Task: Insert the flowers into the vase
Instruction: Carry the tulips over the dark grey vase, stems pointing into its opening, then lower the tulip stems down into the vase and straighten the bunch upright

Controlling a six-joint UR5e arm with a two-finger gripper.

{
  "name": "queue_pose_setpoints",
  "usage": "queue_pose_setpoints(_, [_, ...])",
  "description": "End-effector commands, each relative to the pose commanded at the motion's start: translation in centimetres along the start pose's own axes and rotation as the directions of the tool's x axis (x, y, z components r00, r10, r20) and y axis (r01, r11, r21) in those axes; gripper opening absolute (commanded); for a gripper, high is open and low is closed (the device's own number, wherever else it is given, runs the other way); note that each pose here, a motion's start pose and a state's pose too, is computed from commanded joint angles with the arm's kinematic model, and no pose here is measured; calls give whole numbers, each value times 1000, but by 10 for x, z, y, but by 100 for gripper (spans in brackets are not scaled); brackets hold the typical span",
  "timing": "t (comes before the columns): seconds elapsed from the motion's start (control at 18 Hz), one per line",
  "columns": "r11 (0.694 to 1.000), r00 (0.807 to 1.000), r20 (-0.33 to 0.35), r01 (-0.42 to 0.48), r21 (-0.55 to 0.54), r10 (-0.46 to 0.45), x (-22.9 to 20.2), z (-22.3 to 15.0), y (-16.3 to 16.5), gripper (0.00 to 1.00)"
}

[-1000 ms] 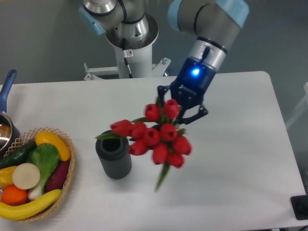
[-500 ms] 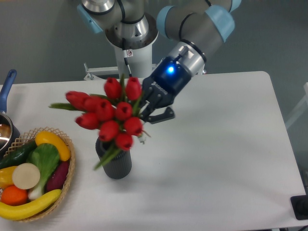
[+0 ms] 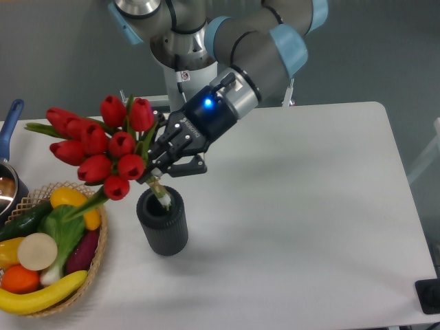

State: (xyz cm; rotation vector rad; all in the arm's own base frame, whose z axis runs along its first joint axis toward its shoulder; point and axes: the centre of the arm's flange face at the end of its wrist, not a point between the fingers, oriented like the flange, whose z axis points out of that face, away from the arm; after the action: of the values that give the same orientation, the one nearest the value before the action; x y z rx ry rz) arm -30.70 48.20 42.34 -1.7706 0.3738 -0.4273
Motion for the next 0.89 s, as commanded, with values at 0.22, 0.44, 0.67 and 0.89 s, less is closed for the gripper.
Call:
queue_pose_setpoints(0.22, [1000,1000,-5,22,-2,-22,-3,3,10,15])
queue_pose_setpoints(0.44, [999,999,-9,40,-4,-40,-5,5,19,15])
queue_pose_setpoints(0.67, [998,998,-9,70,-7,-70,-13,5,35,15])
queue_pose_setpoints(0.89, [997,997,-15,76,-11,-76,-15,8,55,16])
